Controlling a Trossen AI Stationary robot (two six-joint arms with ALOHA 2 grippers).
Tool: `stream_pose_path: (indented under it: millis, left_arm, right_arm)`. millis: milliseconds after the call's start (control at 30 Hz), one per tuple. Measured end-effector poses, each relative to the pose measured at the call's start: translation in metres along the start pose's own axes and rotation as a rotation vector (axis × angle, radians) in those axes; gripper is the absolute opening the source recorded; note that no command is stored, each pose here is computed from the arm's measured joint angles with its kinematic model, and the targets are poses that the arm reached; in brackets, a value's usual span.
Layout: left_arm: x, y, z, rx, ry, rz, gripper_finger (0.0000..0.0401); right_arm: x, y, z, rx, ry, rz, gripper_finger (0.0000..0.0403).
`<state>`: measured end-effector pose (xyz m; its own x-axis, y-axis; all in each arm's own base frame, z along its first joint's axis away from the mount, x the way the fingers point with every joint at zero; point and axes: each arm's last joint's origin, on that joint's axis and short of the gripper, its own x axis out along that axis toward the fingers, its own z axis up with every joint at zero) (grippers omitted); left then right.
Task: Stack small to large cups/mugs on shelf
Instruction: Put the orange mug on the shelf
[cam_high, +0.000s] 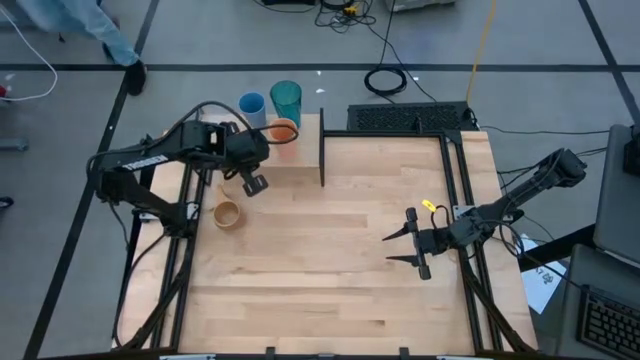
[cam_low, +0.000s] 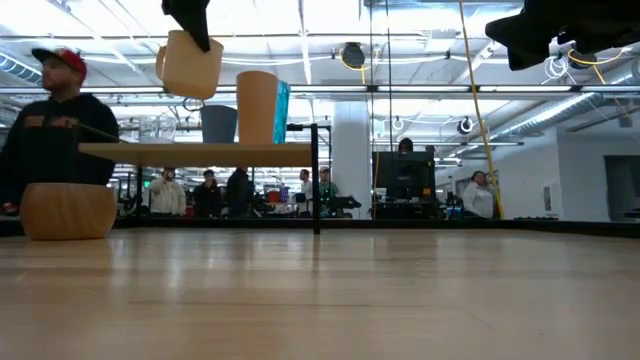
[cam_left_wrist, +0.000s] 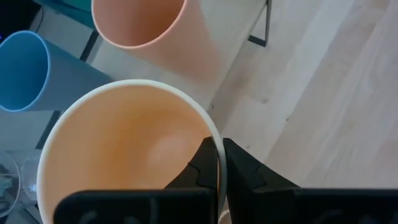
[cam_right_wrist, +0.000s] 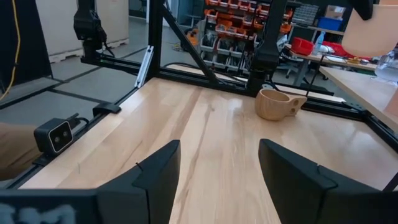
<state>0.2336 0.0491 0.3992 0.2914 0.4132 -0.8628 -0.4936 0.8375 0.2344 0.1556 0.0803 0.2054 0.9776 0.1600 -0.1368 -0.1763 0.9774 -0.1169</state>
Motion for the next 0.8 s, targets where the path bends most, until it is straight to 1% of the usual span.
stream_pose_path:
  millis: [200, 300, 400, 567, 800]
  left_arm:
    - [0.013, 0.005, 0.002, -0.038, 0.001, 0.015, 0.0007]
    - [0.017, 0.006, 0.003, -0.038, -0.023, 0.013, 0.0007]
    - [0.027, 0.008, 0.002, -0.001, 0.018, -0.017, 0.0007]
    - [0.041, 0.009, 0.0, 0.088, 0.036, -0.032, 0.0007]
    - [0.05, 0.014, 0.0, 0.11, 0.04, -0.038, 0.0007]
  right_arm:
    - [0.0, 0.0, 0.001, 0.003, -0.007, 0.0, 0.0208]
    - [0.0, 0.0, 0.001, 0.002, -0.006, 0.0, 0.0208]
    - [0.0, 0.0, 0.001, 0.002, -0.006, 0.0, 0.0208]
    - [0.0, 0.0, 0.001, 0.001, -0.005, 0.0, 0.0208]
    - [0.0, 0.0, 0.0, -0.004, -0.002, 0.0, 0.0208]
